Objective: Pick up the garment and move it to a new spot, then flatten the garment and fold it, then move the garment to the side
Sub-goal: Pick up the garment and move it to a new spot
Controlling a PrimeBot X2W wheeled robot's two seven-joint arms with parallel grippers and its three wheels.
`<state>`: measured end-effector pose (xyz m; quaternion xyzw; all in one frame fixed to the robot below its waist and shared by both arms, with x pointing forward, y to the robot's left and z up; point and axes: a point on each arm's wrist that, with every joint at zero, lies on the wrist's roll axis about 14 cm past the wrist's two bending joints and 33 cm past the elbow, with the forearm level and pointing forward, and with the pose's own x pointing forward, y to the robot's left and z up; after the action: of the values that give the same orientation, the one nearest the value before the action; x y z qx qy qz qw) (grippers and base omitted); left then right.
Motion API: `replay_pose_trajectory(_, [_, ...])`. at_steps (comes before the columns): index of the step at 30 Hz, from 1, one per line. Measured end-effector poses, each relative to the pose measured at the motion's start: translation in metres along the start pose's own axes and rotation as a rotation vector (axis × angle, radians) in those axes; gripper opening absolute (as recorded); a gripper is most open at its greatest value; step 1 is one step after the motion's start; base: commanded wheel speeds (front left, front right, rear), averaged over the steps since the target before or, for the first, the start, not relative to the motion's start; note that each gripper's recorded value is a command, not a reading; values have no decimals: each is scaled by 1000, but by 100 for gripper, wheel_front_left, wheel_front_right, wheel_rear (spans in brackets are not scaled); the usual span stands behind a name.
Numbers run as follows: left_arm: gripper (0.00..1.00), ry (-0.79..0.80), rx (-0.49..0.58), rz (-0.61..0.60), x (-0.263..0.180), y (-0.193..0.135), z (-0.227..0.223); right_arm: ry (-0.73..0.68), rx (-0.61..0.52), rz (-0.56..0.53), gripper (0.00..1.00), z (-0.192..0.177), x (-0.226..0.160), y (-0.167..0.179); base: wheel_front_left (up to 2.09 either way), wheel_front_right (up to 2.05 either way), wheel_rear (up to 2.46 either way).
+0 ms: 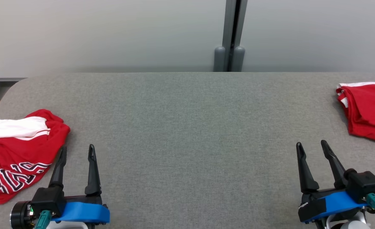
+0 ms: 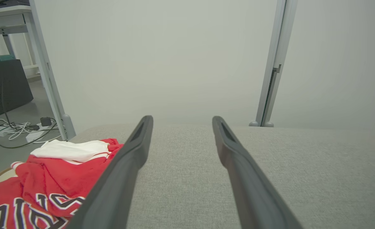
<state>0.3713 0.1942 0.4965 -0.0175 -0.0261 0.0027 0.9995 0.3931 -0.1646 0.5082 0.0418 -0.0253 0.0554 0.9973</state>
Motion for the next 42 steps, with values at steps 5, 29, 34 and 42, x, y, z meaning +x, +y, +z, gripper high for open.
replay_pose_trajectory(5, [100,-13,8,56,-5,19,5,5,9,53,100,-3,11,18,0,0,0])
replay_pose_trajectory(29, [100,3,48,412,-85,119,11,51,30,354,100,-27,64,124,0,0,0])
replay_pose_trajectory(34, [100,12,50,426,-87,123,9,65,34,364,100,-32,64,128,0,0,0])
replay_pose_trajectory(42, [100,-26,72,418,-63,132,23,66,9,328,100,-34,69,109,0,0,0])
